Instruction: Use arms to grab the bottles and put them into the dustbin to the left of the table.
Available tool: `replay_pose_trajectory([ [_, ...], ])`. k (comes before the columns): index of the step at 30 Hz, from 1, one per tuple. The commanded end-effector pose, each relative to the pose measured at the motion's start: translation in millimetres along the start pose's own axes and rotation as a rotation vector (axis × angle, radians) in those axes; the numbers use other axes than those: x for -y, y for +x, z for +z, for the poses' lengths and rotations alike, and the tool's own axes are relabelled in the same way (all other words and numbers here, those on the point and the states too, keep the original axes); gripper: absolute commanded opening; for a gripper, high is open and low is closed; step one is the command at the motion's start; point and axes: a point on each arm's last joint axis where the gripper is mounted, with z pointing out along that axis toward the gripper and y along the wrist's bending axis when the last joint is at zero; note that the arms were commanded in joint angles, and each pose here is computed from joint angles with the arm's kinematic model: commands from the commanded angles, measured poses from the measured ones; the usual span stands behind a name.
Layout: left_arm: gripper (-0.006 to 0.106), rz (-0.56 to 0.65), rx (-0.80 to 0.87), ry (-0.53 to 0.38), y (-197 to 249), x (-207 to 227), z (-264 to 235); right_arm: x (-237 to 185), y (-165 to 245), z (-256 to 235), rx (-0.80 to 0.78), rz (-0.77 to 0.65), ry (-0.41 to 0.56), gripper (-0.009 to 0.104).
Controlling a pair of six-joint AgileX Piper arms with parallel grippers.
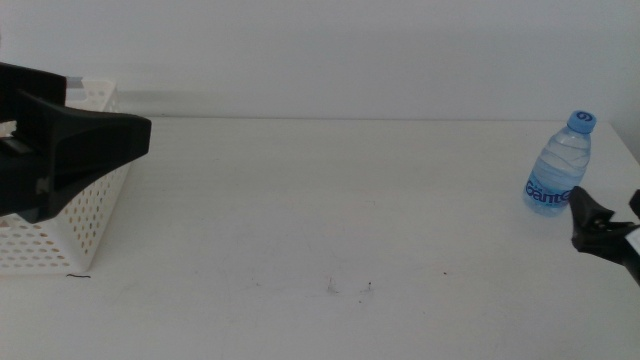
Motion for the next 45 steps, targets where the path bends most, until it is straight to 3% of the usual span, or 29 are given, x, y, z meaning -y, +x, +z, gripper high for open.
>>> replay_pose_trajectory([
  [1, 0.093, -0.003, 0.007, -0.002, 1, 0, 0, 3, 4, 14, 0.003, -0.050, 0.010, 0.092],
  [5, 0.093, -0.003, 0.007, -0.002, 1, 0, 0, 8, 12, 40, -0.003, -0.110, 0.028, 0.092],
  [28, 0.093, -0.003, 0.007, -0.002, 1, 0, 0, 14, 48, 133, -0.030, -0.126, -0.027, 0.091],
  [31, 0.093, -0.003, 0.007, -0.002, 1, 0, 0, 15, 47, 141, -0.023, -0.138, -0.028, 0.076],
  [33, 0.093, -0.003, 0.007, -0.002, 1, 0, 0, 11, 42, 143, -0.009, -0.142, -0.038, 0.042],
  [35, 0.093, -0.003, 0.007, -0.002, 1, 0, 0, -3, 34, 144, 0.004, -0.150, -0.073, -0.002],
  [41, 0.093, -0.003, 0.007, -0.002, 1, 0, 0, -105, 2, 135, 0.086, -0.183, -0.361, -0.002],
  [45, 0.093, -0.003, 0.007, -0.002, 1, 0, 0, -187, -4, 136, 0.050, -0.231, -0.540, -0.002],
])
